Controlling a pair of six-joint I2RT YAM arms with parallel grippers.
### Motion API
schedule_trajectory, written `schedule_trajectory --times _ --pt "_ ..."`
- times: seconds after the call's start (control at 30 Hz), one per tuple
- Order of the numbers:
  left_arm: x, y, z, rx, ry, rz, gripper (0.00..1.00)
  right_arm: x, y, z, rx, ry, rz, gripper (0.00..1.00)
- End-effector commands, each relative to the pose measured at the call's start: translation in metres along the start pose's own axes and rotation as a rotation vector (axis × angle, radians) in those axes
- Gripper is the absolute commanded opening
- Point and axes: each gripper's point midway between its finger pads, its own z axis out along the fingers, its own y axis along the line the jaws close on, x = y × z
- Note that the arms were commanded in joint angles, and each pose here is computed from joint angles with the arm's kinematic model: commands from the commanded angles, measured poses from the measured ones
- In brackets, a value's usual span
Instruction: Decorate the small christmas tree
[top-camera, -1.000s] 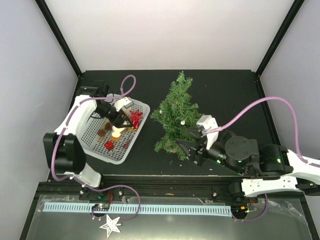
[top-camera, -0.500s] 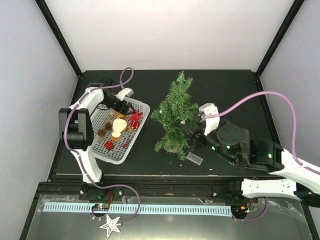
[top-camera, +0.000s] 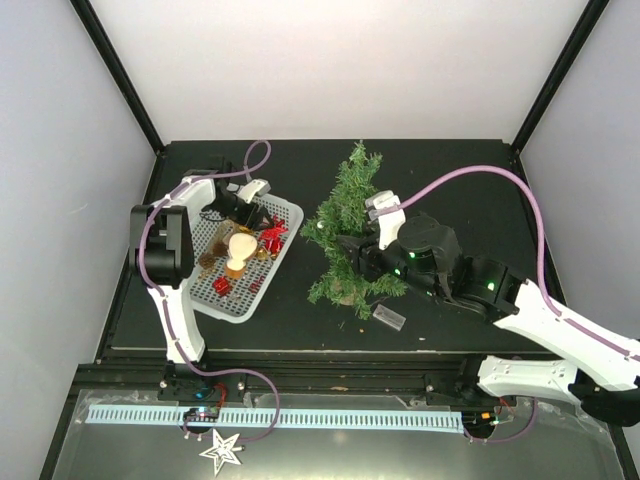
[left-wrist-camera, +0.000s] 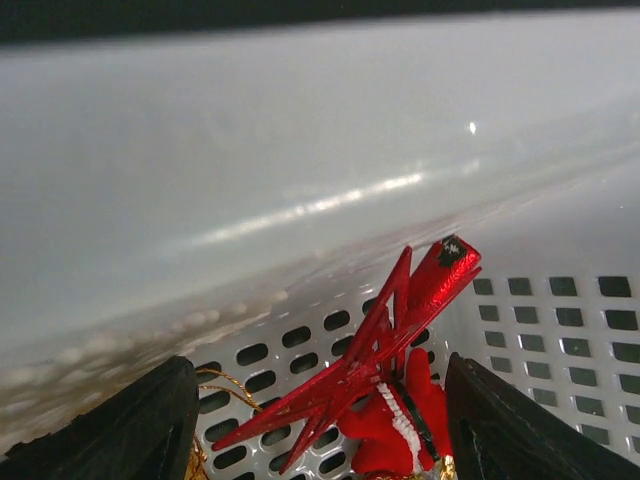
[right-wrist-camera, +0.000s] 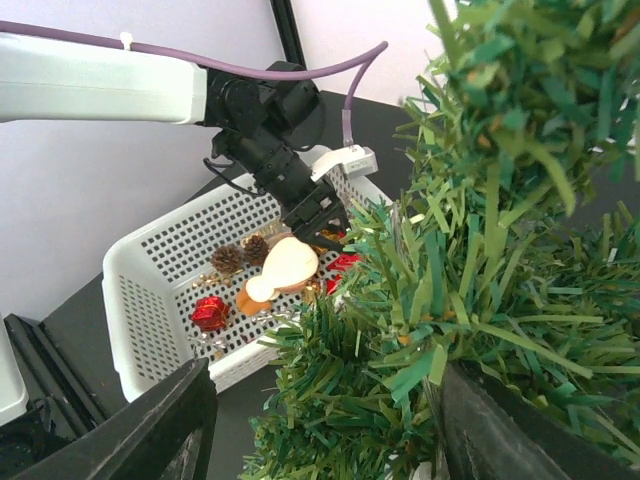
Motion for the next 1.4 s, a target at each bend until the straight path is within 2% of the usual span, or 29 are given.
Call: schedule_trajectory --times 0.0,0.17,0.27,0.37,0.53,0.9,1.37 --pt "-0.003 0.006 0.002 -0.023 -0.028 0.024 0.69 0.001 0.006 0.011 -0.043 0.007 -0.008 0.62" --pt "0.004 -0.004 0.009 0.050 -0.020 0.030 0.53 0.005 0.004 0.021 -0.040 0.023 -0.008 0.62" --pt "0.009 -0.012 0.012 0.102 -0.011 0.037 0.31 0.009 0.000 0.025 -0.031 0.034 -0.007 0.62" --pt "0.011 -0.021 0.009 0.142 -0.007 0.043 0.13 0.011 -0.003 0.026 -0.027 0.037 -0.001 0.62" --pt "0.010 -0.033 -0.005 0.161 -0.022 0.076 0.02 0.010 -0.002 0.025 -0.042 0.032 0.001 0.62" --pt "0.002 -0.059 -0.065 0.139 -0.065 0.142 0.02 0.005 0.012 0.010 -0.138 0.012 -0.019 0.64" --pt "0.020 -0.091 -0.126 0.083 -0.104 0.186 0.02 -0.013 0.008 -0.026 -0.151 -0.059 -0.067 0.76"
